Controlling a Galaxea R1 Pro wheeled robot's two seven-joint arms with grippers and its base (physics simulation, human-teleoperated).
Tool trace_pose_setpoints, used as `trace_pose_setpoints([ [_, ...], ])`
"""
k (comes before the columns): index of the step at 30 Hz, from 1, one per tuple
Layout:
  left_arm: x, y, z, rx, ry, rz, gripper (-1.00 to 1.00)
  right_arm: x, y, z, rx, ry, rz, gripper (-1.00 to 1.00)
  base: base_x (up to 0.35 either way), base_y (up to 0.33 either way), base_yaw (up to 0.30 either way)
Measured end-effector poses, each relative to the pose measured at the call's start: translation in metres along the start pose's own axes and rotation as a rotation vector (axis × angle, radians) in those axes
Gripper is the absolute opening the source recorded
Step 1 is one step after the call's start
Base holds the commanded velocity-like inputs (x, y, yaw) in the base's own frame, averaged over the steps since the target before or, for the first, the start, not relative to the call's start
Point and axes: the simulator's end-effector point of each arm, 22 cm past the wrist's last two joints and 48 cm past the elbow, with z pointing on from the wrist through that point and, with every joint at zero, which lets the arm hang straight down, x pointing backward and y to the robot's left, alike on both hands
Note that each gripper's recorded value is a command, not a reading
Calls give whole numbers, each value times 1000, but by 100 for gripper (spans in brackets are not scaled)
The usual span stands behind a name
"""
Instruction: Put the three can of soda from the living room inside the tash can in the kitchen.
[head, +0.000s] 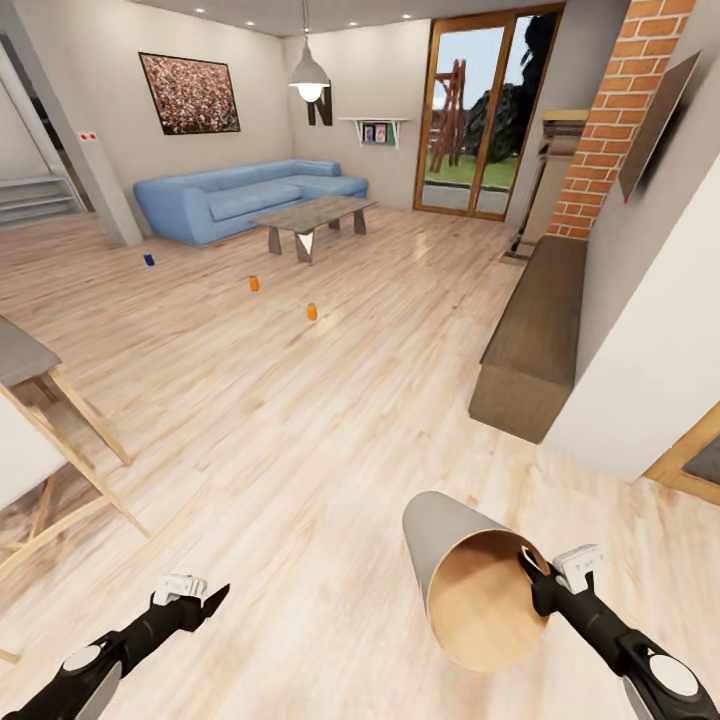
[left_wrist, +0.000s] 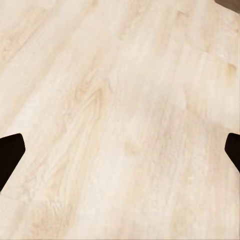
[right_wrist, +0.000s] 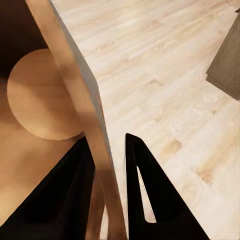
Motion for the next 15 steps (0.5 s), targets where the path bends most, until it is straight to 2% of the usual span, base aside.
trace_pose_setpoints([
  [5, -1, 1, -1, -1, -6, -3, 100, 0, -1, 0, 9, 1, 2, -100, 318, -21, 25],
  [15, -4, 0, -1, -1, -14, 0, 100, -3, 8, 2, 4, -9, 20, -100, 320, -2, 196],
])
